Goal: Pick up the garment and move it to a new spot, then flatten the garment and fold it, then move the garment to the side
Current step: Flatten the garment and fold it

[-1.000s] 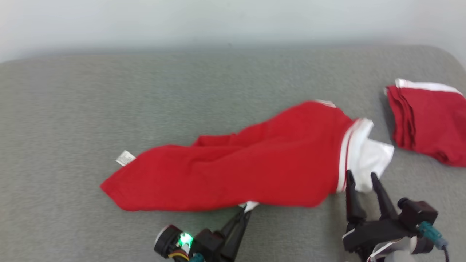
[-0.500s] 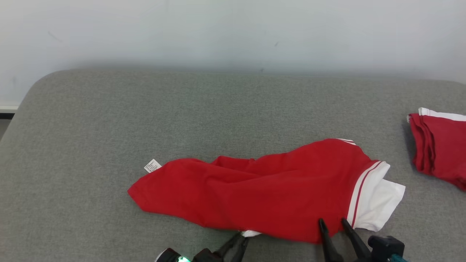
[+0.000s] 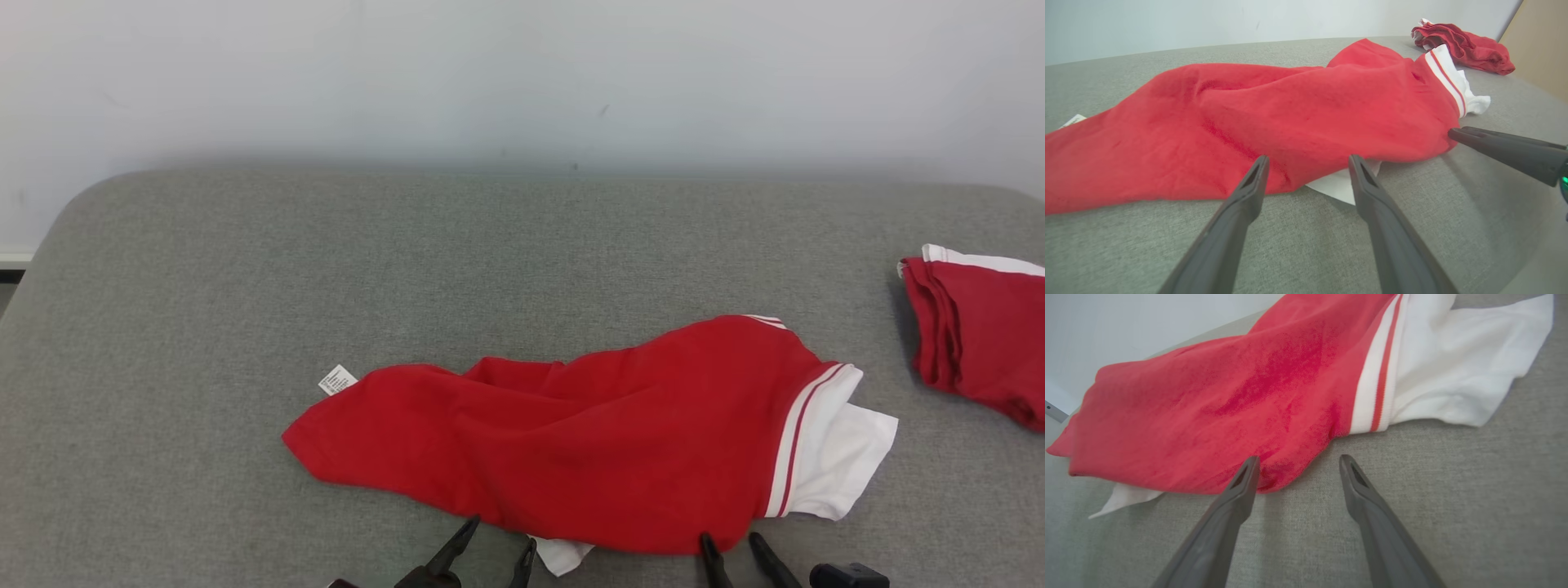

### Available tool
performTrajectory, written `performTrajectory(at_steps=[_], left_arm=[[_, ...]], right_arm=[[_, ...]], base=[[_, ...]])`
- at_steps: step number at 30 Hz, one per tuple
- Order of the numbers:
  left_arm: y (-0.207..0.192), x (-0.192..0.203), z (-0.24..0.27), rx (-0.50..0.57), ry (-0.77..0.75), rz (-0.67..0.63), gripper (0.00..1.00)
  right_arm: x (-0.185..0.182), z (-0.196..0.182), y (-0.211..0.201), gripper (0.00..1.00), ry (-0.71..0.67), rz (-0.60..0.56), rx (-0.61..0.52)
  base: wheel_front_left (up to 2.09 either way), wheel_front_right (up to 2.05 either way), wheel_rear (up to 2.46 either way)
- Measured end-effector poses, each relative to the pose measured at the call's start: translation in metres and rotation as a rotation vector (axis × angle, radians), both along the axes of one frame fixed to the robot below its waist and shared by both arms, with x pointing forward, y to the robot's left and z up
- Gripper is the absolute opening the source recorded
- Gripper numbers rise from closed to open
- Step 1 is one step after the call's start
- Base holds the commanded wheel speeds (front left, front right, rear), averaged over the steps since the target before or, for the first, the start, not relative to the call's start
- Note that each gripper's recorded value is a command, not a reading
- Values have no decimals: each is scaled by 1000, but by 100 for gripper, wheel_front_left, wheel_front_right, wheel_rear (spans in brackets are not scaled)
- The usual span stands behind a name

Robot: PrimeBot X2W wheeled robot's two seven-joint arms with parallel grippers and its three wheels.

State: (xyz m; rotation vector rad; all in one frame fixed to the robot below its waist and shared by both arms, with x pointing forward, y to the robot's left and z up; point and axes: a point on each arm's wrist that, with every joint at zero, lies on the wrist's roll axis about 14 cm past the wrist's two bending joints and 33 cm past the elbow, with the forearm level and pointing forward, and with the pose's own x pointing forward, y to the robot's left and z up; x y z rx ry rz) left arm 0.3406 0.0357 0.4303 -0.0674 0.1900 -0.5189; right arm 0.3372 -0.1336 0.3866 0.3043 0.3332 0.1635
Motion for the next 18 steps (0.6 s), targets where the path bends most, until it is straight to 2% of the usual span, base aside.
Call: performTrajectory(at_steps=[1,2,3,4,5,8,13,14,15,16,18], left_arm=[[2,1,1,-1,-2,8,100],[4,1,0,-1,-1,13,100],[5,1,0,-1,0,18,100],[6,1,0,0,0,23,100],[8,1,0,-1,0,27,100],[11,4,1,-5,-1,41,100],[14,8,-1,-5,3,52,100],[14,8,-1,-5,3,52,100],[15,10,-3,-5,7,54,100],[15,10,-3,-5,7,54,100],[15,12,-3,-4,8,53,100]], right_arm=[[1,-2,3,100,9,8,3],[2,-4,5,93,15,15,4],[4,-5,7,78,19,22,3],[7,-4,9,29,15,29,4],[11,-2,11,0,8,34,8],[29,22,18,0,-70,38,41],[65,90,34,0,-281,72,122],[65,90,34,0,-281,72,122],[82,116,44,0,-361,122,113],[82,116,44,0,-361,122,113],[101,141,55,0,-437,179,85]], base=[[0,0,0],[0,0,0],[0,0,0],[0,0,0],[0,0,0],[0,0,0],[0,0,0],[0,0,0],[0,0,0],[0,0,0],[0,0,0]])
